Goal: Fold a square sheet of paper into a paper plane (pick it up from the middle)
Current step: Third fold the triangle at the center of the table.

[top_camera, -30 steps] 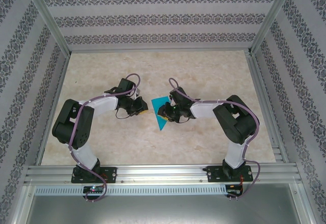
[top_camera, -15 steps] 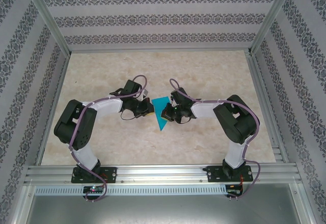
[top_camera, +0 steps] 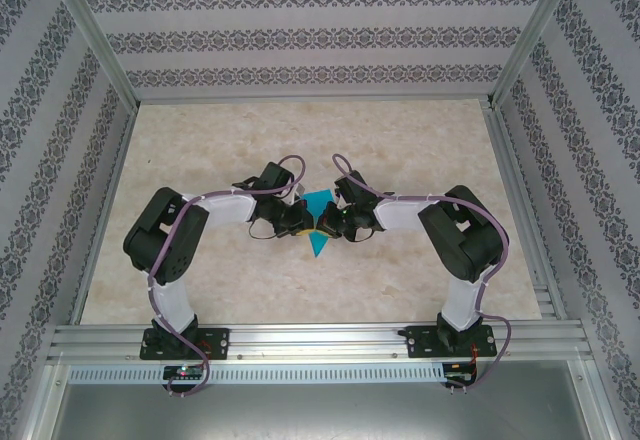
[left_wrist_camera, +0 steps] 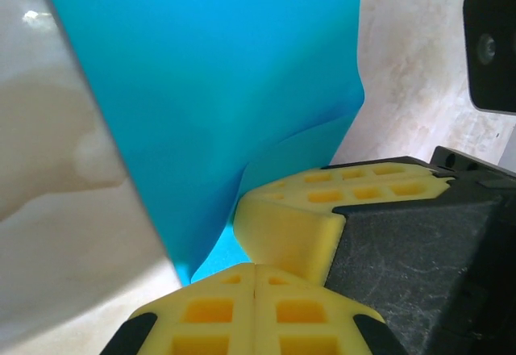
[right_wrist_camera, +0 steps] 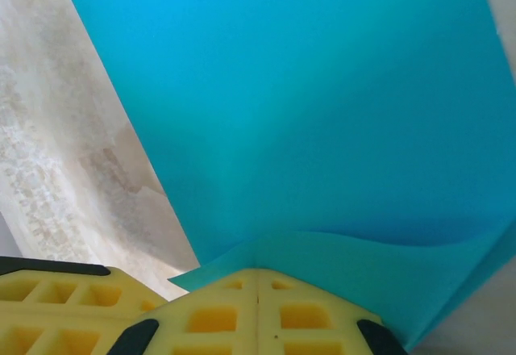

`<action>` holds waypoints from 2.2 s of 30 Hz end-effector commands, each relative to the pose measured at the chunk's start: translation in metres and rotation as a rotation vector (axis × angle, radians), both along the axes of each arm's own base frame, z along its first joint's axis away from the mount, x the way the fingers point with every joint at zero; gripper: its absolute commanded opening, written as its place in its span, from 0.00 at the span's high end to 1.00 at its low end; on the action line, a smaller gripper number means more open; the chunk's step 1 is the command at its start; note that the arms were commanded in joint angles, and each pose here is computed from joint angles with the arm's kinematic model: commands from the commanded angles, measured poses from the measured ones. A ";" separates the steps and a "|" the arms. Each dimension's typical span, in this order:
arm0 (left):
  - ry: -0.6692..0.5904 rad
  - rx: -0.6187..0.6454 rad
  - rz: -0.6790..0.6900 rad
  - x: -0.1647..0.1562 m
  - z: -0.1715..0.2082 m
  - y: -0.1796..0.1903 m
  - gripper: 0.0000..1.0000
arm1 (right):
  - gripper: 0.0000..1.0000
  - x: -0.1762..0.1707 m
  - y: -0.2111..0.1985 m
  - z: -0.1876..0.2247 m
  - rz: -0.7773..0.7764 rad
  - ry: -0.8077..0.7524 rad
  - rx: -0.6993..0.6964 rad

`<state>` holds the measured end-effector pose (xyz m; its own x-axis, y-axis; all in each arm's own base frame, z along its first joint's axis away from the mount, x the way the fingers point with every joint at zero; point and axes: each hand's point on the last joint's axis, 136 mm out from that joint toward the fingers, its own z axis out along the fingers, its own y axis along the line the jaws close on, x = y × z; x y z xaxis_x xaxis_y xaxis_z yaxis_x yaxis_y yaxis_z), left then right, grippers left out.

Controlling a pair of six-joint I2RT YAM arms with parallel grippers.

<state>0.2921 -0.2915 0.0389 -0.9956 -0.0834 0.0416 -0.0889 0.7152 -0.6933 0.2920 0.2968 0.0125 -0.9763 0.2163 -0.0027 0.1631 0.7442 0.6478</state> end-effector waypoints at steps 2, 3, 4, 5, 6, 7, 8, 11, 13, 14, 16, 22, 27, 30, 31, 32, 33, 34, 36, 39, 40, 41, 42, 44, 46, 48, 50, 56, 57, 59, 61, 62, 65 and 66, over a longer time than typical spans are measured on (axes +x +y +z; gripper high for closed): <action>-0.031 0.042 0.013 0.011 -0.004 -0.003 1.00 | 1.00 -0.013 -0.016 -0.026 -0.005 0.067 -0.091; -0.035 0.058 0.015 0.012 -0.006 -0.001 1.00 | 1.00 -0.012 -0.016 -0.025 -0.007 0.063 -0.085; -0.039 0.075 0.018 0.013 -0.008 0.002 1.00 | 1.00 -0.012 -0.015 -0.024 -0.006 0.062 -0.078; -0.040 0.085 0.020 0.013 -0.011 0.003 1.00 | 1.00 -0.012 -0.014 -0.023 -0.006 0.059 -0.069; -0.040 0.092 0.022 0.014 -0.012 0.003 1.00 | 1.00 -0.013 -0.013 -0.023 -0.006 0.061 -0.064; -0.042 0.098 0.027 0.015 -0.013 0.004 1.00 | 1.00 -0.013 -0.013 -0.023 -0.006 0.063 -0.063; -0.043 0.108 0.031 0.016 -0.016 0.005 1.00 | 1.00 -0.013 -0.013 -0.023 -0.007 0.065 -0.059; -0.047 0.126 0.040 0.019 -0.020 0.007 1.00 | 1.00 -0.013 -0.012 -0.022 -0.008 0.067 -0.050; -0.048 0.142 0.046 0.020 -0.021 0.009 1.00 | 1.00 -0.013 -0.012 -0.022 -0.008 0.067 -0.048; -0.051 0.150 0.047 0.021 -0.022 0.010 1.00 | 1.00 -0.014 -0.012 -0.022 -0.007 0.067 -0.048; -0.054 0.155 0.044 0.022 -0.022 0.010 1.00 | 1.00 -0.013 -0.012 -0.022 -0.007 0.065 -0.048; -0.078 0.079 0.018 0.025 -0.005 -0.003 1.00 | 1.00 -0.014 -0.013 -0.023 -0.005 0.070 -0.050; -0.060 0.094 0.006 0.022 -0.012 -0.002 1.00 | 1.00 -0.014 -0.012 -0.023 -0.004 0.069 -0.048; -0.027 0.131 -0.009 0.012 -0.025 0.003 1.00 | 1.00 -0.013 -0.010 -0.021 -0.001 0.060 -0.040; -0.016 0.149 -0.015 0.008 -0.029 0.006 1.00 | 1.00 -0.012 -0.009 -0.018 0.001 0.053 -0.029; -0.010 0.169 -0.019 0.005 -0.033 0.009 1.00 | 1.00 -0.011 -0.007 -0.015 0.006 0.040 -0.015; -0.004 0.185 -0.019 0.003 -0.036 0.012 1.00 | 1.00 -0.009 -0.005 -0.010 0.011 0.024 0.001; 0.001 0.210 -0.021 0.000 -0.040 0.016 1.00 | 1.00 -0.007 -0.002 -0.004 0.018 0.001 0.023; 0.007 0.256 -0.022 -0.003 -0.047 0.025 1.00 | 1.00 -0.003 0.004 0.008 0.042 -0.045 0.056; 0.007 0.291 -0.023 -0.005 -0.053 0.031 1.00 | 1.00 0.003 0.012 0.036 0.080 -0.142 0.123; 0.010 0.298 -0.022 -0.006 -0.054 0.033 1.00 | 1.00 0.004 0.014 0.045 0.090 -0.173 0.148; 0.011 0.301 -0.022 -0.007 -0.055 0.034 1.00 | 1.00 0.002 0.016 0.052 0.103 -0.195 0.166; 0.012 0.310 -0.022 -0.008 -0.058 0.035 1.00 | 1.00 -0.001 0.018 0.057 0.120 -0.209 0.179; 0.012 0.323 -0.022 -0.008 -0.060 0.038 1.00 | 1.00 -0.012 0.020 0.058 0.149 -0.217 0.180; 0.012 0.330 -0.021 -0.009 -0.062 0.039 1.00 | 1.00 -0.024 0.020 0.052 0.168 -0.201 0.172; 0.009 0.328 -0.021 -0.009 -0.062 0.039 1.00 | 1.00 -0.037 0.020 0.046 0.183 -0.181 0.166; 0.009 0.332 -0.022 -0.010 -0.063 0.040 1.00 | 1.00 -0.046 0.021 0.042 0.193 -0.174 0.162; 0.014 0.357 -0.011 -0.011 -0.067 0.045 1.00 | 1.00 -0.063 0.014 0.024 0.189 -0.133 0.128; 0.013 0.360 -0.010 -0.010 -0.068 0.045 1.00 | 1.00 -0.064 0.014 0.022 0.188 -0.131 0.126; 0.013 0.362 -0.009 -0.010 -0.068 0.045 1.00 | 1.00 -0.064 0.013 0.022 0.188 -0.130 0.124; 0.011 0.363 -0.008 -0.010 -0.069 0.045 1.00 | 1.00 -0.063 0.013 0.021 0.192 -0.133 0.116; 0.011 0.364 -0.008 -0.010 -0.069 0.045 1.00 | 1.00 -0.063 0.014 0.020 0.194 -0.131 0.109; 0.011 0.367 -0.004 -0.009 -0.069 0.046 1.00 | 1.00 -0.061 0.016 0.017 0.202 -0.125 0.104; 0.010 0.370 -0.002 -0.008 -0.069 0.046 1.00 | 1.00 -0.061 0.016 0.015 0.204 -0.120 0.099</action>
